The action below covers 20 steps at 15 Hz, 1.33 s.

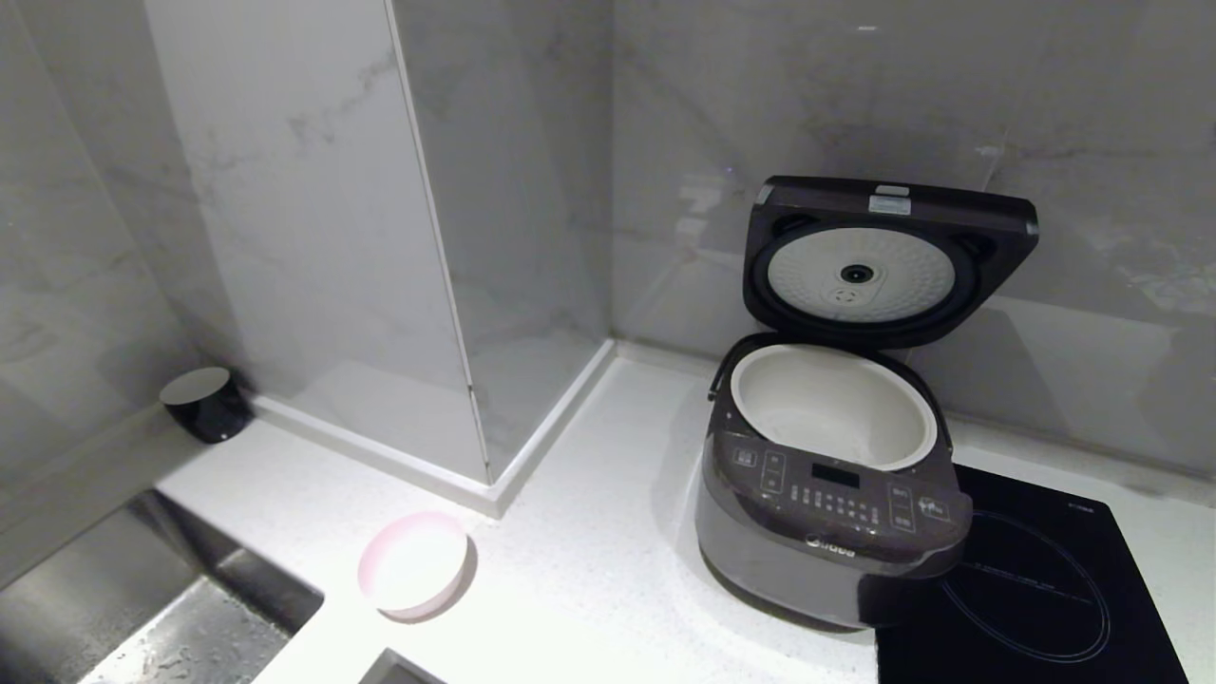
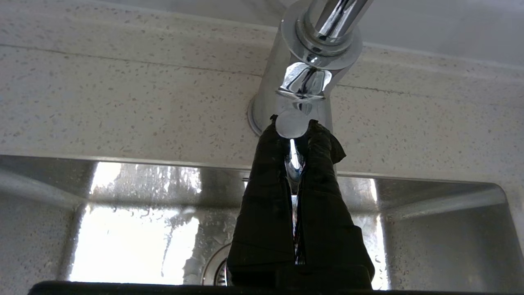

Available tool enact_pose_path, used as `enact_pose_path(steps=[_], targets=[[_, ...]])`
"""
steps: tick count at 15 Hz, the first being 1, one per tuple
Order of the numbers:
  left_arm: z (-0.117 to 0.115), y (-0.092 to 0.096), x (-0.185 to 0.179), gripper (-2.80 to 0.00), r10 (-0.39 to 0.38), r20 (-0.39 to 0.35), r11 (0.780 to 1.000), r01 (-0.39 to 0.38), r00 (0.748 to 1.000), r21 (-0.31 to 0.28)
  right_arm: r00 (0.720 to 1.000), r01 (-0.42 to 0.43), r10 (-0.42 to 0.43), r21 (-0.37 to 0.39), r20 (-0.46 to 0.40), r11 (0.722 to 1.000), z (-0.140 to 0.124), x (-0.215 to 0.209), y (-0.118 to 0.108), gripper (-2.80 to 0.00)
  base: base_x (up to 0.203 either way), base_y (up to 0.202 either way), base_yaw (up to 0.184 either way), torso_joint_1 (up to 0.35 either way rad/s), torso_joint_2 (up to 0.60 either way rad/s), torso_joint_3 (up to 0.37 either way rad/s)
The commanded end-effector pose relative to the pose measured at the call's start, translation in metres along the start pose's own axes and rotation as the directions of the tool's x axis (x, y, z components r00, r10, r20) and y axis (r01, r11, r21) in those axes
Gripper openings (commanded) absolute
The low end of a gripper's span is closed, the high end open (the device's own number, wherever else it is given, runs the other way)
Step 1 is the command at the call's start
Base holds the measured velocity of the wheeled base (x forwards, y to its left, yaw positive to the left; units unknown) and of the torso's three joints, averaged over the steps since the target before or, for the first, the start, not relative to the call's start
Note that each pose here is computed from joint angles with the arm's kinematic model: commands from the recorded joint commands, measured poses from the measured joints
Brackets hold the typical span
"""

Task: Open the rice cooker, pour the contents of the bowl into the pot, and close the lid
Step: Turn on the tap

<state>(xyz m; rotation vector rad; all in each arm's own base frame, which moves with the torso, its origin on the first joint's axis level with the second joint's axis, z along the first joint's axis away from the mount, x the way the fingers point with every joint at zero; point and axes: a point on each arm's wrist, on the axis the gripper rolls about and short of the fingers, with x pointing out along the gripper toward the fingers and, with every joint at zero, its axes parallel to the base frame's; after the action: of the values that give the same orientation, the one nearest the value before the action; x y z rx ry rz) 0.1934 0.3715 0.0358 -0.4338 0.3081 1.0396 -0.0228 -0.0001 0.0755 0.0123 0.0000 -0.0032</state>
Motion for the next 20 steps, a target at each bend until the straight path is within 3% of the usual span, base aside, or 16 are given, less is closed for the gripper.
enact_pose_path(steps=[1,20], targets=[[0.0004,0.0008,0.0005,-2.80,0.003,0.005,1.000,-0.003,1.000,-0.001,1.000,0.000,0.000,0.000,0.000,1.000,0.0000,0.0000,0.0000,-2.80,0.000,0.000,0.000,0.000,0.00,0.000],[-0.0013,0.0007,-0.0054,-2.80,0.005,-0.006,1.000,-0.005,1.000,-0.005,1.000,0.000,0.000,0.000,0.000,1.000,0.0000,0.0000,0.0000,-2.80,0.000,0.000,0.000,0.000,0.00,0.000]])
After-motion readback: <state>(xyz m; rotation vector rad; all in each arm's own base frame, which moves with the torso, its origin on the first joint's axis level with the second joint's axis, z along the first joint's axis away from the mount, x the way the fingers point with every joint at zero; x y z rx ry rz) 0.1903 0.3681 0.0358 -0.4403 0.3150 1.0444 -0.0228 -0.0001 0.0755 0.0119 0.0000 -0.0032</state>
